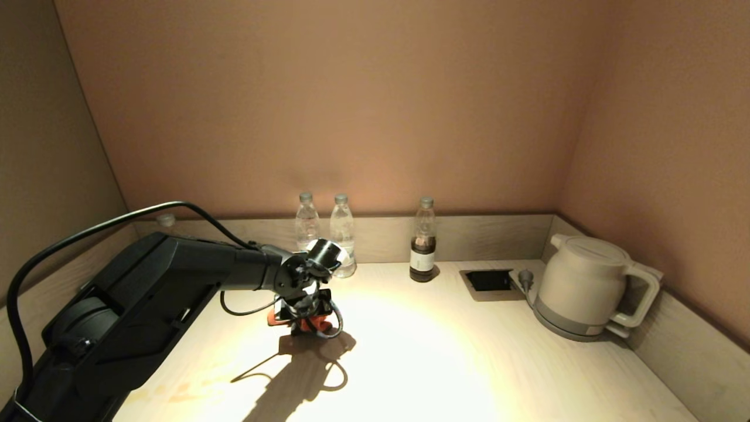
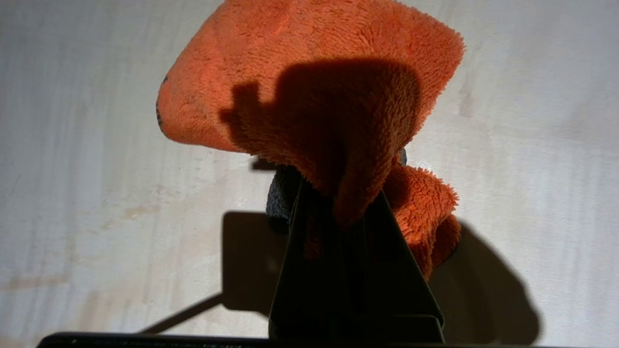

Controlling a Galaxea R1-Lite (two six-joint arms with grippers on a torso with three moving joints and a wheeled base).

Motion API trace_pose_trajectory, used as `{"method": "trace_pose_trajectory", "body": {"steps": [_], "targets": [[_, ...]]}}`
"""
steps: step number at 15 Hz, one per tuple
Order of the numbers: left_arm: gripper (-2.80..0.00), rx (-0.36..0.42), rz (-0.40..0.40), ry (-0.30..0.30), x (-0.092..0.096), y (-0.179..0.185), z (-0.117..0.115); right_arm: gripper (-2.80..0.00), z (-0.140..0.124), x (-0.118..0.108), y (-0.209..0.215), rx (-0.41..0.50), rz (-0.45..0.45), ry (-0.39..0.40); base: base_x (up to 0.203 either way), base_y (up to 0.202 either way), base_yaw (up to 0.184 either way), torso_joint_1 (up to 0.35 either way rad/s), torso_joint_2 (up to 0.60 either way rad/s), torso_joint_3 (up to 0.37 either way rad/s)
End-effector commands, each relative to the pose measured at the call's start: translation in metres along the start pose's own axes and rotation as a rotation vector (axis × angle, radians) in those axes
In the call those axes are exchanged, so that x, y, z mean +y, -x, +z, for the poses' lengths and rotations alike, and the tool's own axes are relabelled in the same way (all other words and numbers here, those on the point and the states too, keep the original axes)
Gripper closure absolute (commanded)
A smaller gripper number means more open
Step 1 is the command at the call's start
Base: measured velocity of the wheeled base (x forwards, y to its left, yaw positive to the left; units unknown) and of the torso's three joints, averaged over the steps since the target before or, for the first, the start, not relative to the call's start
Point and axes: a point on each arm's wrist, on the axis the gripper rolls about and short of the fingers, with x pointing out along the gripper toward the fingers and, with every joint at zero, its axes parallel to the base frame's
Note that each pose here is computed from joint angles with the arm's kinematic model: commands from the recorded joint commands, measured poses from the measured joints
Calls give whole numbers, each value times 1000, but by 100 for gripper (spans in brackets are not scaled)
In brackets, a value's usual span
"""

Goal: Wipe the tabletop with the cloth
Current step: Sweep the stains on the table

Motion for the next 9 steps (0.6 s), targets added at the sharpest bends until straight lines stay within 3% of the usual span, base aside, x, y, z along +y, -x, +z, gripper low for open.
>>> {"method": "trace_pose_trajectory", "body": {"steps": [1, 9], "targets": [[0, 30, 31, 7, 4, -1, -5, 0, 0, 0, 0, 1, 0, -1, 0, 0, 0, 0, 0, 0], [0, 81, 79, 28, 21, 8, -9, 0, 0, 0, 0, 1, 0, -1, 0, 0, 0, 0, 0, 0]]}}
